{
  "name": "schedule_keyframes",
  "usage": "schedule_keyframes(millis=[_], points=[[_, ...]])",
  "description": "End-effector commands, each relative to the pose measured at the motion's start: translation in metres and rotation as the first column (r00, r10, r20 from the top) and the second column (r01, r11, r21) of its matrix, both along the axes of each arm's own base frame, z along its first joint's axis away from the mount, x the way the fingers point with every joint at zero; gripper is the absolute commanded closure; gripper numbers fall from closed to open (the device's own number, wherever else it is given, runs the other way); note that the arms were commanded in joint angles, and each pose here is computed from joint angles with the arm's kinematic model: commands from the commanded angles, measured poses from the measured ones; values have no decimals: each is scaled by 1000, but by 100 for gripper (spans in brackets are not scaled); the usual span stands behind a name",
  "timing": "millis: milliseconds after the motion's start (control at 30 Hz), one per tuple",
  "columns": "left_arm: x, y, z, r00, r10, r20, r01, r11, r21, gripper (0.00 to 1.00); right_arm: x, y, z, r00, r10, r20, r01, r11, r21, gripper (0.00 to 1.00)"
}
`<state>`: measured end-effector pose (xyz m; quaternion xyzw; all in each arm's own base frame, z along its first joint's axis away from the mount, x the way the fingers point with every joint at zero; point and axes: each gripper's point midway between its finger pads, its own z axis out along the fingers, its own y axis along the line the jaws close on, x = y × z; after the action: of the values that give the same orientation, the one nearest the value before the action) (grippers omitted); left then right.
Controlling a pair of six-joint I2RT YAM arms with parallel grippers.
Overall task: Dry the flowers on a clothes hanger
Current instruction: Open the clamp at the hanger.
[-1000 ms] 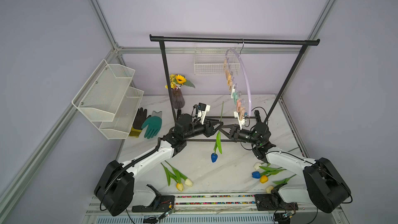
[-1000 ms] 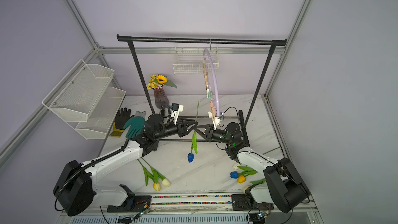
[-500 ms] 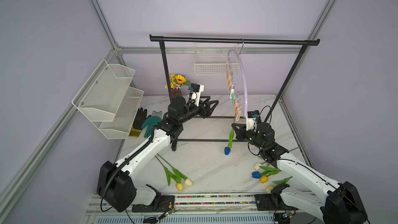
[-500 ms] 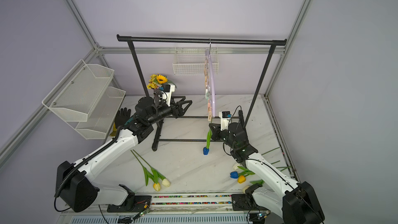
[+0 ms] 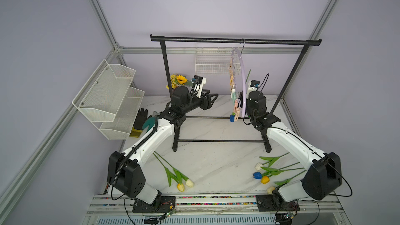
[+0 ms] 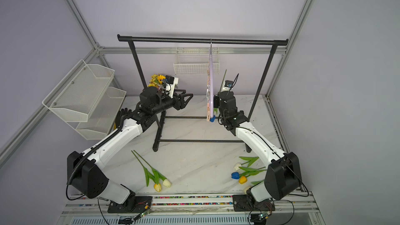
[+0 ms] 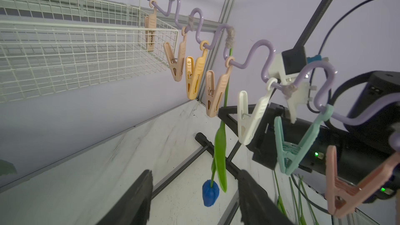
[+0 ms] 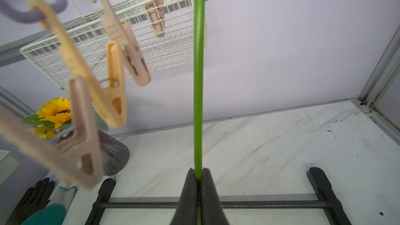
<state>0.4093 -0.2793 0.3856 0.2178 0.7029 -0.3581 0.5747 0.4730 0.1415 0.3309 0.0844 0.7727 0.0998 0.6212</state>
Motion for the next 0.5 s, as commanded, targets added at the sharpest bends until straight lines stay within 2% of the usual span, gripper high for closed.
schedule_keyframes(millis=[0, 167, 300, 467], points=[[-6, 3, 21, 999, -5, 47, 4, 1000, 10, 37, 25, -33, 2, 993, -115, -21, 116, 993, 17, 100], [-16, 7, 27, 998, -13, 56, 13, 1000, 9, 37, 55, -52, 19, 990, -142, 6, 141, 988, 69, 100], [-18, 9, 28, 998, -9, 57, 8, 1000, 17, 38, 73, -27, 43, 996, -6, 91, 2, 999, 52, 100], [-22, 10, 30, 999, -11, 52, 10, 1000, 17, 38, 83, 12, 64, 964, 200, 177, -208, 978, 29, 100]])
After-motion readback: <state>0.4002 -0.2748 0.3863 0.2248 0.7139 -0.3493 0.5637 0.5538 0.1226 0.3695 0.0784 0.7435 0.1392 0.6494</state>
